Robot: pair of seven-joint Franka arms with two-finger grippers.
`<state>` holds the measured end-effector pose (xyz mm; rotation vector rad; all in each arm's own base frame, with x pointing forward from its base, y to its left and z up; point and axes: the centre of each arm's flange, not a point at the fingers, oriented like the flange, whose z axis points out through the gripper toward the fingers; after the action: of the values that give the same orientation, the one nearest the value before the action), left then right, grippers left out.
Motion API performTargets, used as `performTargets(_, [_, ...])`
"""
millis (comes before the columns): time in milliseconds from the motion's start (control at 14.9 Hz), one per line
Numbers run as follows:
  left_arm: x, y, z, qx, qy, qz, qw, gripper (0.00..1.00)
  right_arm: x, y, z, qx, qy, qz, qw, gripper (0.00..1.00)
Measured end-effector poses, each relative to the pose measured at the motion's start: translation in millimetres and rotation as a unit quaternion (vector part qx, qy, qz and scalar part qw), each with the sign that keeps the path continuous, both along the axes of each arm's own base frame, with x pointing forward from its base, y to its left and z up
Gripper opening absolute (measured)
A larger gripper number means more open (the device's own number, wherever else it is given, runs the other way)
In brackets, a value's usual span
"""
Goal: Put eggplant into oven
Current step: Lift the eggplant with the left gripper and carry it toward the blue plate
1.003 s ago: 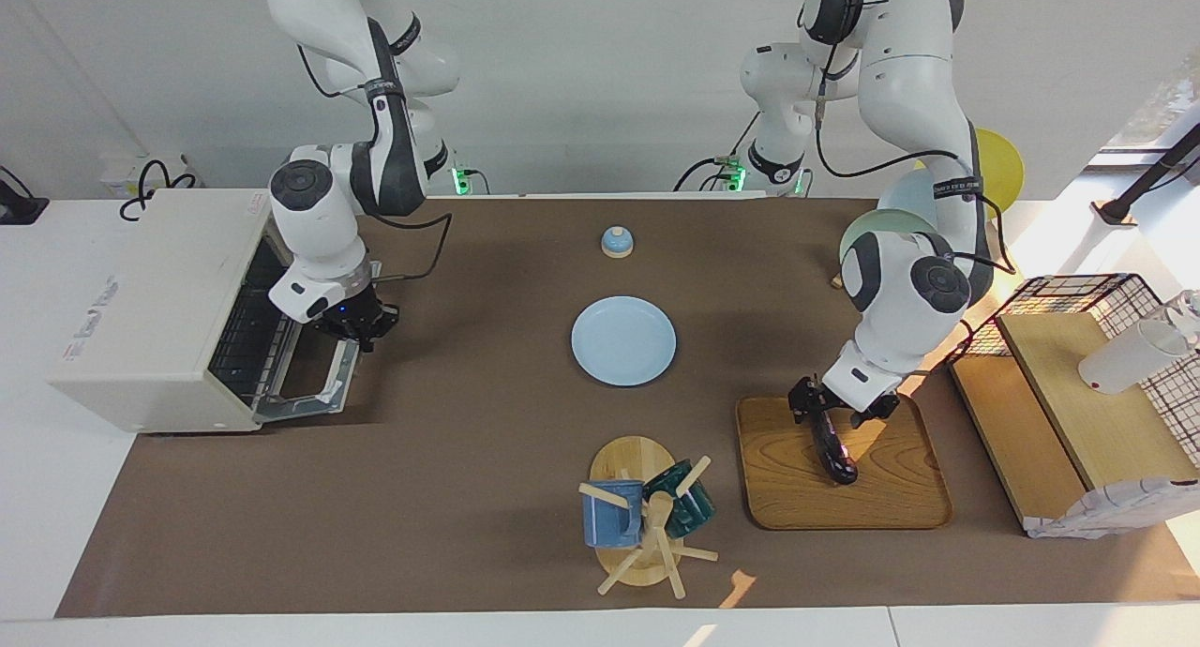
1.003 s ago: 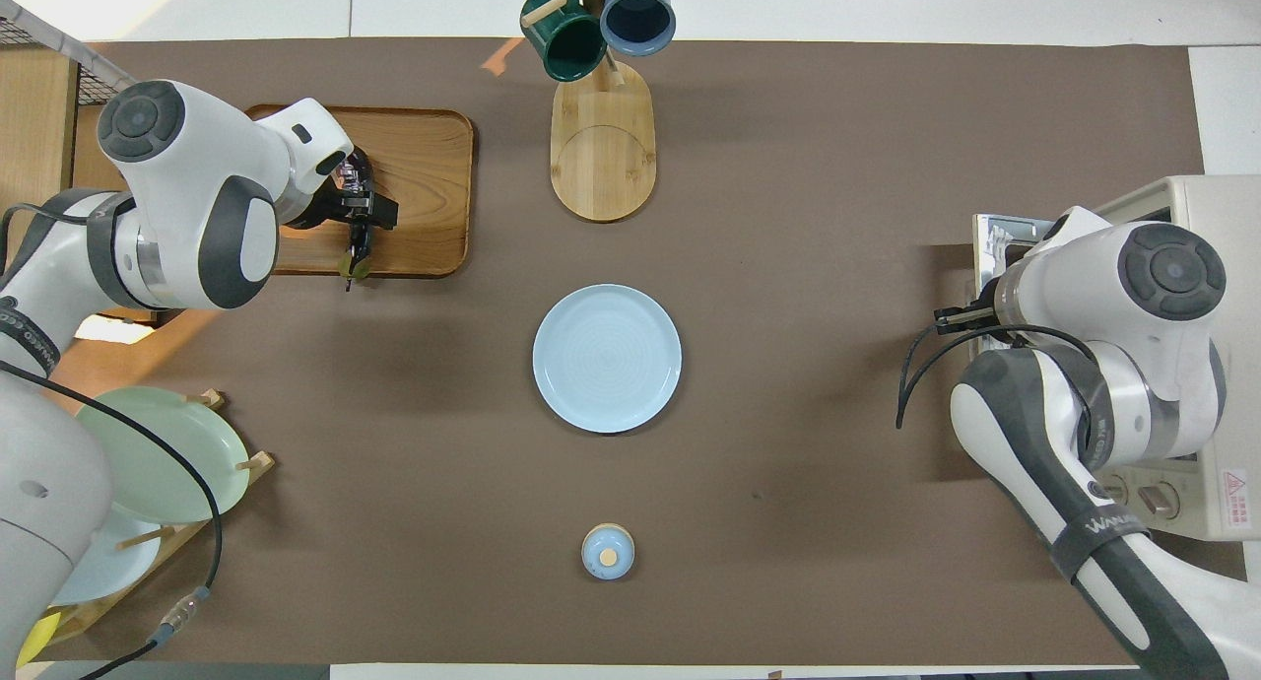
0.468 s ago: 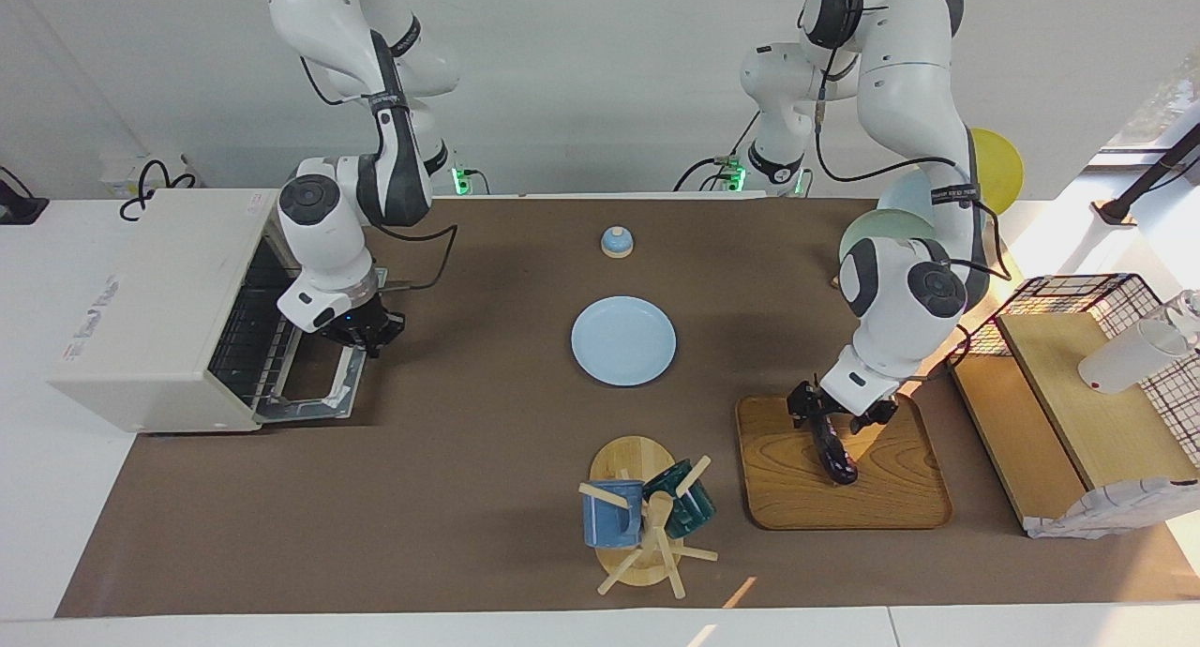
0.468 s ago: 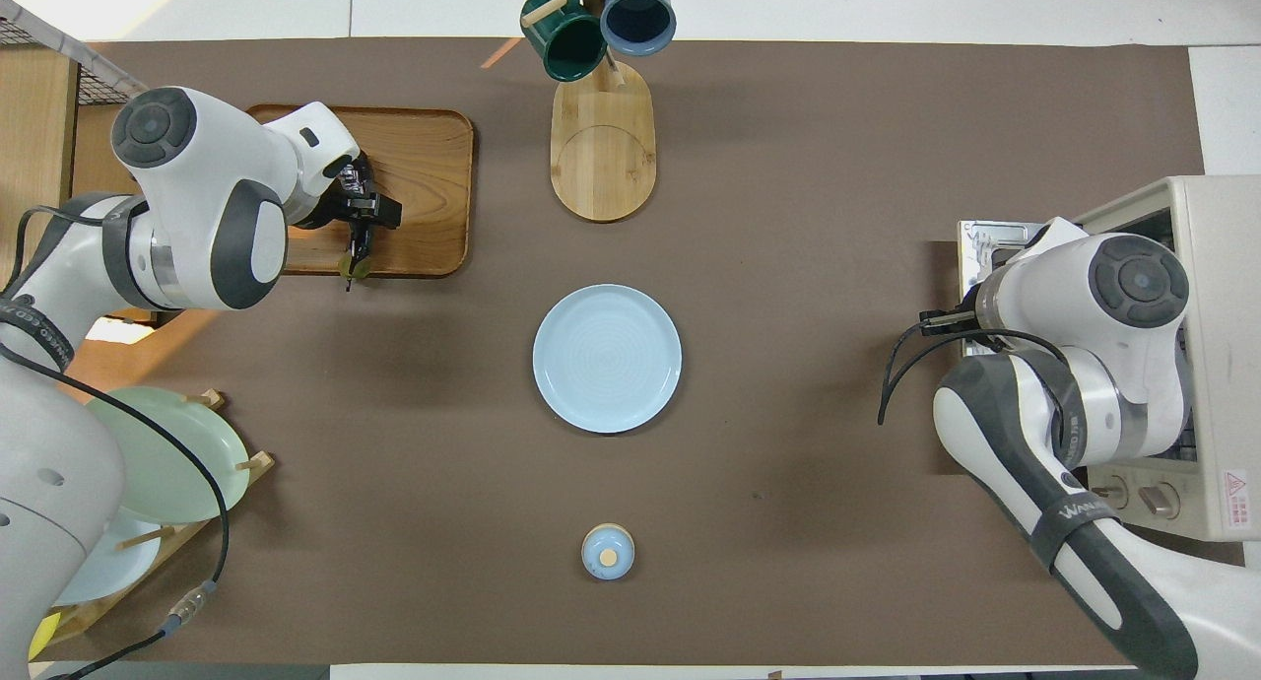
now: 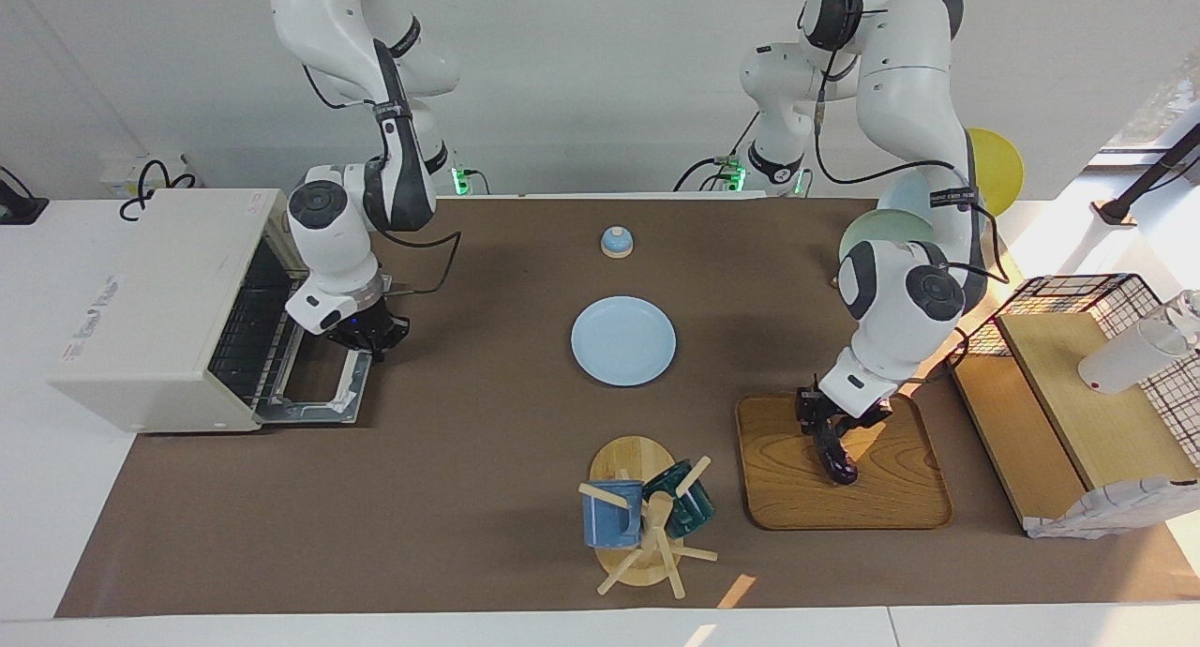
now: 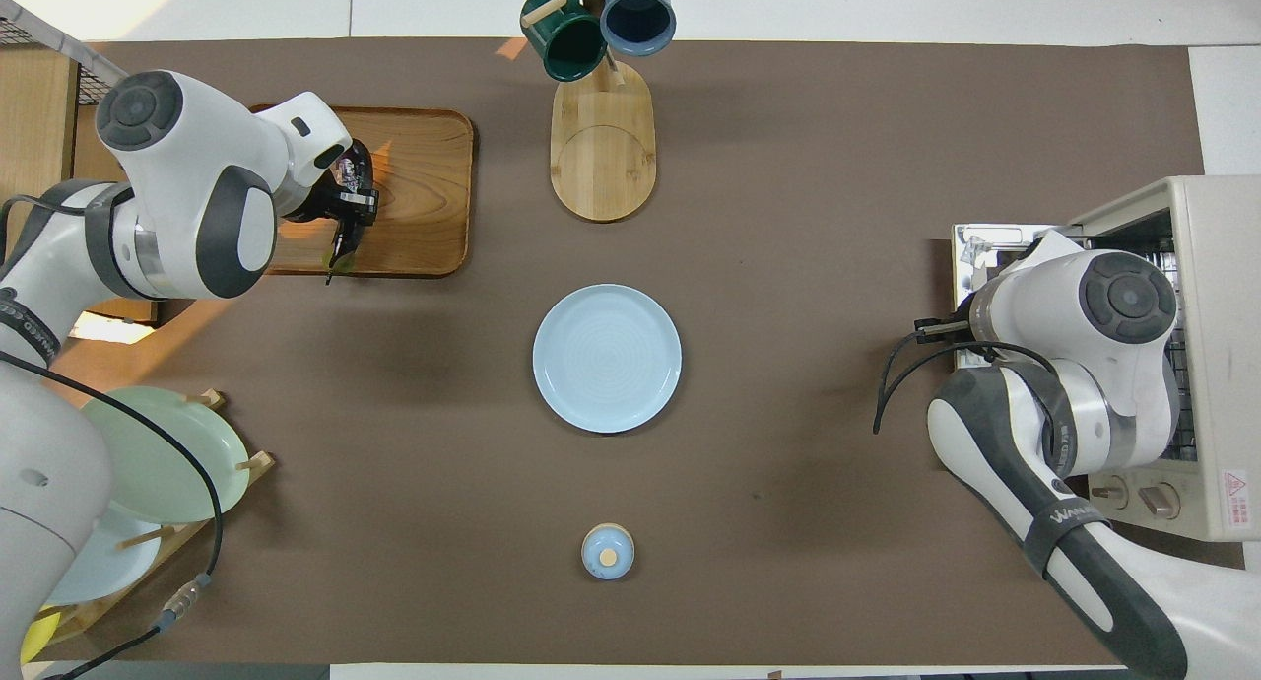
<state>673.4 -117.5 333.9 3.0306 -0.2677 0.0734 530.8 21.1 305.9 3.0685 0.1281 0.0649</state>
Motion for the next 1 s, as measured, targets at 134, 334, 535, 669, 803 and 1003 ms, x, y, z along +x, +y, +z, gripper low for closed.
performTargets(134, [4, -2, 28, -0.015, 0.007, 0.006, 1.0, 0.29, -2.1, 3, -2, 0.0, 0.004, -0.006, 1.0, 0.01])
performTargets(334, [-4, -7, 69, -0.028, 0.014, 0.004, 1.0, 0.29, -2.5, 36, 4, 0.002, -0.001, -0.017, 1.0, 0.01])
performTargets(535, [-20, -17, 100, -0.033, 0.028, 0.004, 0.999, 0.29, 1.8, 75, 25, 0.0, 0.0, -0.023, 1.0, 0.09])
performTargets(669, [-33, -41, 114, -0.032, 0.036, 0.013, 0.999, 0.29, 7.6, 83, 44, 0.0, -0.006, -0.019, 1.0, 0.29])
performTargets(803, [-50, -73, 129, -0.03, 0.045, 0.022, 0.998, 0.29, 10.5, 83, 60, 0.003, -0.019, -0.02, 1.0, 0.48])
performTargets(1003, [-81, -120, 148, -0.025, 0.055, 0.034, 0.998, 0.29, 4.8, 79, 80, 0.018, -0.013, -0.038, 0.999, 0.8])
